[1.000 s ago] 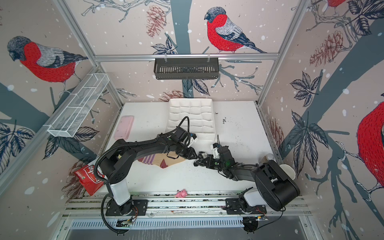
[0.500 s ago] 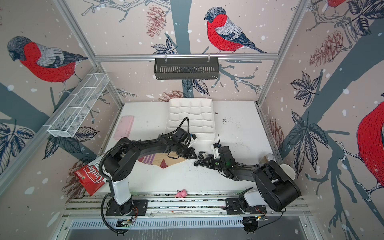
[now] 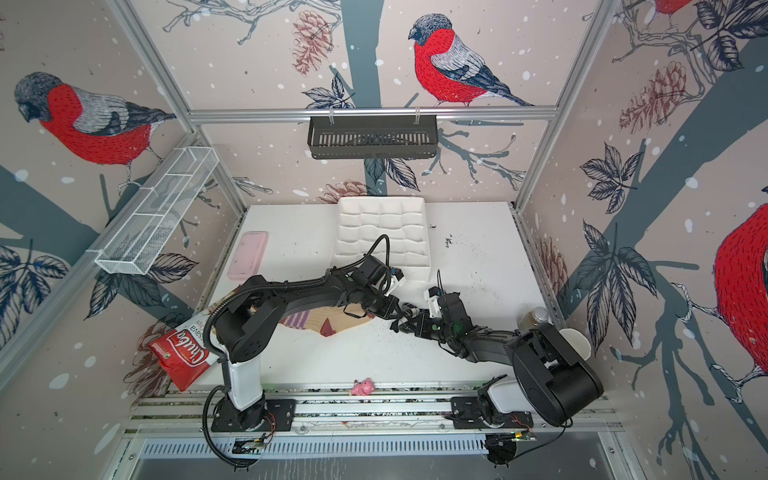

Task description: Roll the socks

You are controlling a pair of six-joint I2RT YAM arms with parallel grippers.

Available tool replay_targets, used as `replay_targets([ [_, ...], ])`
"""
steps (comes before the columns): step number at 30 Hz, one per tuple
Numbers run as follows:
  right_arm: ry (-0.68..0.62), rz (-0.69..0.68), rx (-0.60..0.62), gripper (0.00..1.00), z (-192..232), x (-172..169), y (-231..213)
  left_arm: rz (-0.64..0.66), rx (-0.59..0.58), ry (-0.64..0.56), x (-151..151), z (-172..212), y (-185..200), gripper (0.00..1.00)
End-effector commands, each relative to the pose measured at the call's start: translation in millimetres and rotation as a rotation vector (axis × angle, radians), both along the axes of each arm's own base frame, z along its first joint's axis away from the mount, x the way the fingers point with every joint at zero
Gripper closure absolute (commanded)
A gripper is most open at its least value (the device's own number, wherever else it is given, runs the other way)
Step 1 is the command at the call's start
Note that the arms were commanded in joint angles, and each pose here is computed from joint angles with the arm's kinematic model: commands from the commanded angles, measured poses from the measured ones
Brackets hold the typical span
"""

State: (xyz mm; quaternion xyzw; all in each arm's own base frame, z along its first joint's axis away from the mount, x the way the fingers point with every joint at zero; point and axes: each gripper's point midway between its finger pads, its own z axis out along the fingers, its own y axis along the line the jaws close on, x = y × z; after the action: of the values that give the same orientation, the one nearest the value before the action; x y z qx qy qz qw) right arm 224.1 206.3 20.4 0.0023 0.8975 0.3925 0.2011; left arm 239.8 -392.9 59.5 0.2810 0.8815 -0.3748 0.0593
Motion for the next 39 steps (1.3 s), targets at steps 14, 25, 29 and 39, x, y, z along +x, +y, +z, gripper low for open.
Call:
replay_targets([
  [14, 0.157, -0.067, -0.197, 0.88, -41.1, -26.2, -43.5, -0.065, -0.117, 0.021, -11.2, 21.0, -30.3, 0.9],
  [25, 0.168, -0.062, -0.195, 0.83, -44.0, -28.9, -44.2, -0.08, -0.137, 0.059, -11.7, 1.7, -47.6, 0.91],
  [29, 0.17, -0.058, -0.188, 0.79, -41.6, -29.7, -43.4, -0.072, -0.122, 0.056, -7.4, -4.7, -49.7, 0.91],
  [39, 0.162, -0.048, -0.201, 0.71, -32.5, -32.6, -45.8, -0.048, -0.043, 0.065, -0.7, -35.5, -53.0, 0.93],
])
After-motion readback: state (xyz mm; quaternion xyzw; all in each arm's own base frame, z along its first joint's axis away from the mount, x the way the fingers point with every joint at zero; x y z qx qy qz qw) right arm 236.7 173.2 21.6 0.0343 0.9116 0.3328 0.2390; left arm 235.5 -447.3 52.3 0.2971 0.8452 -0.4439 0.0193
